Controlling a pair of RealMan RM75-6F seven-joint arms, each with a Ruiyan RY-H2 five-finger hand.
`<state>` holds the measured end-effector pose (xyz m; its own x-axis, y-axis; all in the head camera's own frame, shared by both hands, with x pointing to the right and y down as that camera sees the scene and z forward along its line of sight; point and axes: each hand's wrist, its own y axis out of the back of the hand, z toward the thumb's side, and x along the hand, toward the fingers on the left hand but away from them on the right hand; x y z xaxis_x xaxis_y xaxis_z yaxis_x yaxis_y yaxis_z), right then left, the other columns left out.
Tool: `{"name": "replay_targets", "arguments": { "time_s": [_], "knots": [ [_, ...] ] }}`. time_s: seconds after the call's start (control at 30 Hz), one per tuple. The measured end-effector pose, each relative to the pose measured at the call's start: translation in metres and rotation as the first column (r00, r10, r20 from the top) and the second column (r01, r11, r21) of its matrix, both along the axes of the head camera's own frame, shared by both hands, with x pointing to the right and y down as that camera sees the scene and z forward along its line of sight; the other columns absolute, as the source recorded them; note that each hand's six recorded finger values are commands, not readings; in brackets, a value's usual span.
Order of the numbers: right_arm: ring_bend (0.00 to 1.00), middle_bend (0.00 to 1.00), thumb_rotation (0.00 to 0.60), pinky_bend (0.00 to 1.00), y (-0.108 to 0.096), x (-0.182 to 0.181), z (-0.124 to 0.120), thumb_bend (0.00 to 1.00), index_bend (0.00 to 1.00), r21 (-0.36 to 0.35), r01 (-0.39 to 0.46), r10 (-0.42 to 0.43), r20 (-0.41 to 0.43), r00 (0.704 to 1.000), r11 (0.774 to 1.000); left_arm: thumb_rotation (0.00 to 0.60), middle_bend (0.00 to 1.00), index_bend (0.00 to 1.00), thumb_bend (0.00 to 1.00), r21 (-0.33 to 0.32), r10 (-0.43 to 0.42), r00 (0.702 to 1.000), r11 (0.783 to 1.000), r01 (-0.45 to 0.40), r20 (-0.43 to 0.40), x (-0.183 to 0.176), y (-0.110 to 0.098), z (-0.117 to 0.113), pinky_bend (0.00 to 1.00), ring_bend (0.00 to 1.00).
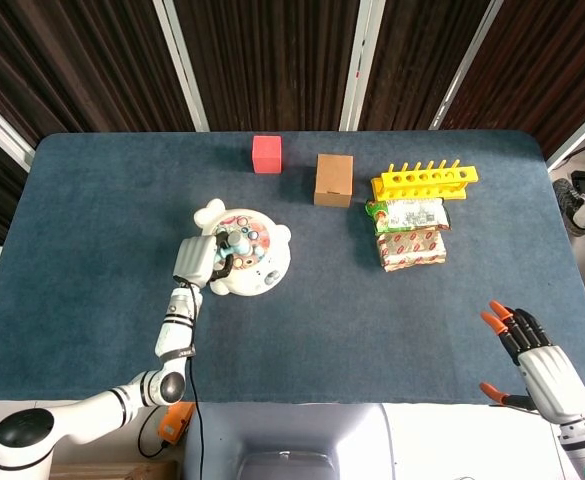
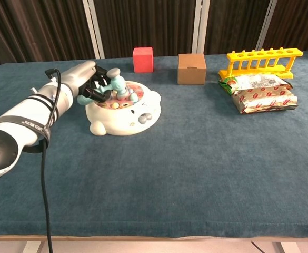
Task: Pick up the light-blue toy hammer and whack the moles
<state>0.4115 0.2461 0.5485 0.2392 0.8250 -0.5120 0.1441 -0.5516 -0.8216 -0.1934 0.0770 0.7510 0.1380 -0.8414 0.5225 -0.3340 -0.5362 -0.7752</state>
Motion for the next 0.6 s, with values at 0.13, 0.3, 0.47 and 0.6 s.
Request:
{"name": "replay_targets", "arguments": {
  "time_s": [0.13,0.3,0.47,0.6],
  "knots": [
    [0.00,0.00,0.600,0.00,0.000,0.000,0.001,0.22,0.00,-0.004,0.002,-0.002,-0.003,1.000,1.000,0.600,0.76,0.61,0.79,0.049,0.013,0.999,0.999,-0.012,-0.032,0.004,-0.002,-0.016,1.00,0.85],
    [0.00,0.00,0.600,0.00,0.002,-0.002,0.005,0.22,0.00,-0.016,0.013,-0.013,-0.007,1.000,1.000,0.600,0.76,0.61,0.78,0.108,0.051,0.997,0.993,-0.045,-0.061,0.002,0.004,-0.042,1.00,0.84],
    [0.00,0.00,0.600,0.00,0.004,-0.005,0.005,0.22,0.00,-0.018,0.023,-0.023,-0.007,1.000,1.000,0.600,0.76,0.61,0.77,0.105,0.098,0.995,0.990,-0.095,-0.020,-0.023,0.034,-0.050,1.00,0.83],
    [0.00,0.00,0.600,0.00,0.006,-0.009,0.005,0.22,0.00,-0.023,0.035,-0.035,-0.003,0.999,0.999,0.600,0.77,0.61,0.76,0.066,0.125,0.991,0.990,-0.127,0.041,-0.049,0.063,-0.039,1.00,0.82]
  ]
}}
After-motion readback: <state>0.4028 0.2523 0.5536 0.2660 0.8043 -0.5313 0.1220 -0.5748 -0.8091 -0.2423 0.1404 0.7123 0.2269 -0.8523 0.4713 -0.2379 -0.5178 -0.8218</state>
